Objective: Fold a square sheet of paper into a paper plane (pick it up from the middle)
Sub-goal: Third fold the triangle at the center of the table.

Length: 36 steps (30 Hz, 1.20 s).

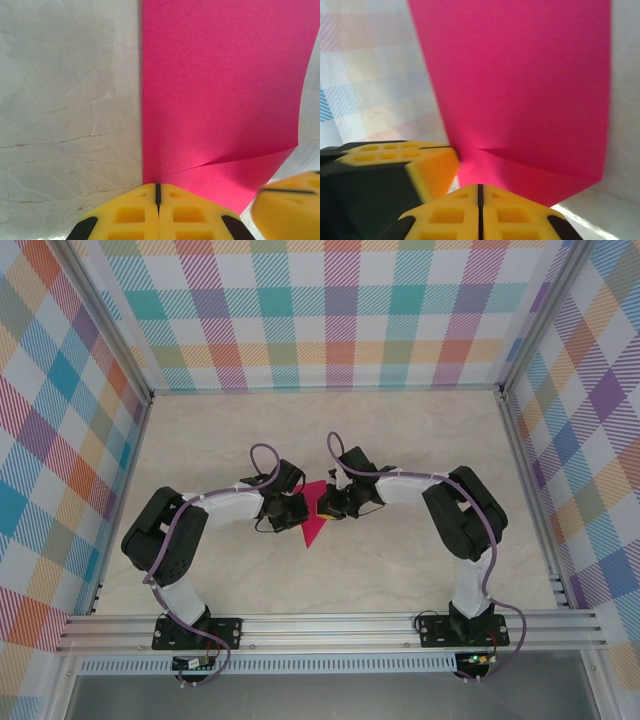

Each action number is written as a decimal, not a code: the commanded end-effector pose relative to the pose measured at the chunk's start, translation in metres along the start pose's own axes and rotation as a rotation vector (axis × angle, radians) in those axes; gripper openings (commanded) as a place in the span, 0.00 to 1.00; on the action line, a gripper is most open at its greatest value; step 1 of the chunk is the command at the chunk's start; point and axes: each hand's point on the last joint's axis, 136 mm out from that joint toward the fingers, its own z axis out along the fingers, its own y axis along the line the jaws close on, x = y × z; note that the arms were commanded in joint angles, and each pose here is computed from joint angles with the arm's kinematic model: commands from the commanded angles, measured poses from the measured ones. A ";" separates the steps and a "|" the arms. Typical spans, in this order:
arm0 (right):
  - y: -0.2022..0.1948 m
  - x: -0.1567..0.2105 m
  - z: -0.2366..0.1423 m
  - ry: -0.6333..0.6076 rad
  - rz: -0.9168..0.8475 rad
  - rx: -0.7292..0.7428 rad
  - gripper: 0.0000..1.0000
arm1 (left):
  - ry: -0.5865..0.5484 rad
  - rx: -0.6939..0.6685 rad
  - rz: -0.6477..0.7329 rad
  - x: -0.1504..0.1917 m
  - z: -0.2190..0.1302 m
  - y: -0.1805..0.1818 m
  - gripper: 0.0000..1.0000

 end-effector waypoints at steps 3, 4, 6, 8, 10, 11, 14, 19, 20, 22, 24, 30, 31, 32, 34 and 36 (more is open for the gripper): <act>-0.015 -0.001 0.009 0.005 0.026 0.033 0.07 | -0.012 -0.032 0.030 -0.003 -0.006 -0.001 0.03; -0.017 -0.001 0.010 0.001 0.033 0.040 0.07 | -0.017 -0.028 0.033 -0.005 -0.008 -0.003 0.03; -0.022 0.000 0.011 -0.006 0.047 0.058 0.07 | -0.028 -0.016 0.041 -0.008 -0.012 -0.008 0.03; -0.027 0.000 0.012 -0.011 0.067 0.074 0.07 | -0.041 0.011 0.054 -0.011 -0.017 -0.015 0.04; -0.030 0.000 0.013 -0.017 0.086 0.082 0.07 | -0.057 0.056 0.064 -0.013 -0.024 -0.025 0.06; -0.032 -0.001 0.013 -0.021 0.100 0.089 0.07 | -0.065 0.087 0.070 -0.013 -0.029 -0.030 0.06; -0.039 0.000 0.014 -0.027 0.139 0.118 0.07 | -0.085 0.165 0.073 -0.010 -0.039 -0.041 0.09; -0.052 0.002 0.014 -0.033 0.201 0.170 0.07 | -0.053 0.229 0.065 0.015 -0.037 -0.045 0.12; -0.054 0.003 0.015 -0.032 0.210 0.181 0.08 | -0.046 0.237 0.064 0.019 -0.036 -0.046 0.12; -0.057 0.004 0.016 -0.027 0.224 0.190 0.08 | -0.034 0.241 0.071 0.028 -0.033 -0.047 0.12; -0.059 0.005 0.016 -0.025 0.234 0.198 0.08 | -0.021 0.225 0.076 0.035 -0.028 -0.044 0.12; -0.063 0.006 0.018 -0.020 0.247 0.214 0.08 | 0.044 0.216 0.059 0.049 -0.006 -0.037 0.12; -0.064 0.006 0.018 -0.019 0.250 0.216 0.08 | 0.051 0.210 0.059 0.051 -0.004 -0.036 0.12; -0.065 0.007 0.018 -0.017 0.250 0.217 0.08 | 0.054 0.207 0.057 0.051 -0.002 -0.036 0.12; -0.066 0.007 0.019 -0.015 0.252 0.220 0.08 | 0.058 0.198 0.056 0.052 0.001 -0.034 0.12; -0.067 0.007 0.019 -0.012 0.257 0.225 0.08 | 0.059 0.174 0.052 0.052 0.004 -0.030 0.12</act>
